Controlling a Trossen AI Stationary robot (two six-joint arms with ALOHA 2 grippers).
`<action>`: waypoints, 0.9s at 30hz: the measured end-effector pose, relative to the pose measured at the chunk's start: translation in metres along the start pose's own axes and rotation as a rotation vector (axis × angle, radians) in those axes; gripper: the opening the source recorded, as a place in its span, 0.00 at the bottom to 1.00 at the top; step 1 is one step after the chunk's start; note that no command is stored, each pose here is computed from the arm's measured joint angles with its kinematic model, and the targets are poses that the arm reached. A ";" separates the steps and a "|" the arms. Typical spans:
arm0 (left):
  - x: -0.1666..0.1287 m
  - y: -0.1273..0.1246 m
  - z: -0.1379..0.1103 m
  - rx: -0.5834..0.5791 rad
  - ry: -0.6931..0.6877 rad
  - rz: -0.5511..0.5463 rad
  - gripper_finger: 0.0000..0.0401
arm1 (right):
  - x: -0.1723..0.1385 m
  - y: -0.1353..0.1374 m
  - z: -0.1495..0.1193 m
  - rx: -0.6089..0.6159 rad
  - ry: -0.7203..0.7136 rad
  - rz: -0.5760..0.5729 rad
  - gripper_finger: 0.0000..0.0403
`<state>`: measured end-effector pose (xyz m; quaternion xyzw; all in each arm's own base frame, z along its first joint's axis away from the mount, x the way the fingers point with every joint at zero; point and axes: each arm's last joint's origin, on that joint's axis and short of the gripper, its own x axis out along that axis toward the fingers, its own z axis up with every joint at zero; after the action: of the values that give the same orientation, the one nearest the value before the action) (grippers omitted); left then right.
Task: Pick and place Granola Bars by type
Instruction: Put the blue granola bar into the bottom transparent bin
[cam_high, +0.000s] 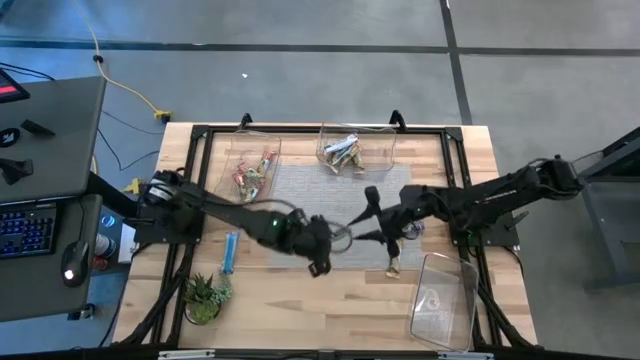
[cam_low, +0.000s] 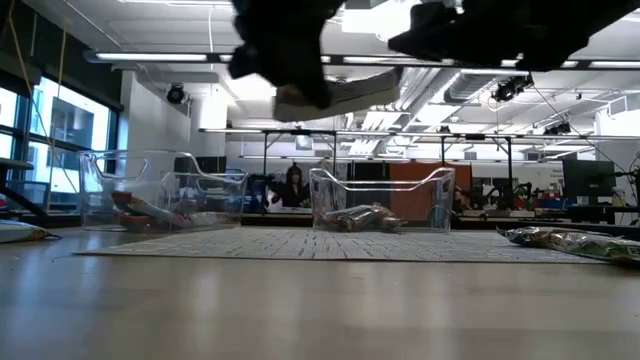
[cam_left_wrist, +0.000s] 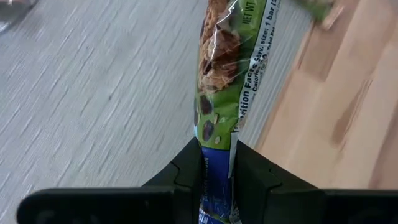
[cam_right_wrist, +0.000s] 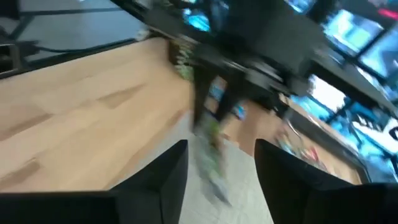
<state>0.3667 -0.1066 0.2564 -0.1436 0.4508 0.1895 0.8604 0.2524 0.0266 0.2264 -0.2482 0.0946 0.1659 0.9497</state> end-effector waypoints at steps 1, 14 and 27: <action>0.001 0.003 0.006 -0.003 -0.005 -0.019 0.15 | 0.001 0.003 0.002 -0.011 -0.005 0.011 0.42; 0.007 0.010 0.038 0.142 -0.076 -0.274 0.15 | 0.002 0.014 -0.002 0.028 0.116 -0.019 0.43; 0.007 0.010 0.041 0.176 -0.119 -0.254 0.15 | 0.001 0.013 -0.003 0.095 0.122 -0.028 0.38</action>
<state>0.3950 -0.0797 0.2725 -0.1122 0.3923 0.0472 0.9118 0.2487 0.0361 0.2176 -0.2136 0.1569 0.1326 0.9551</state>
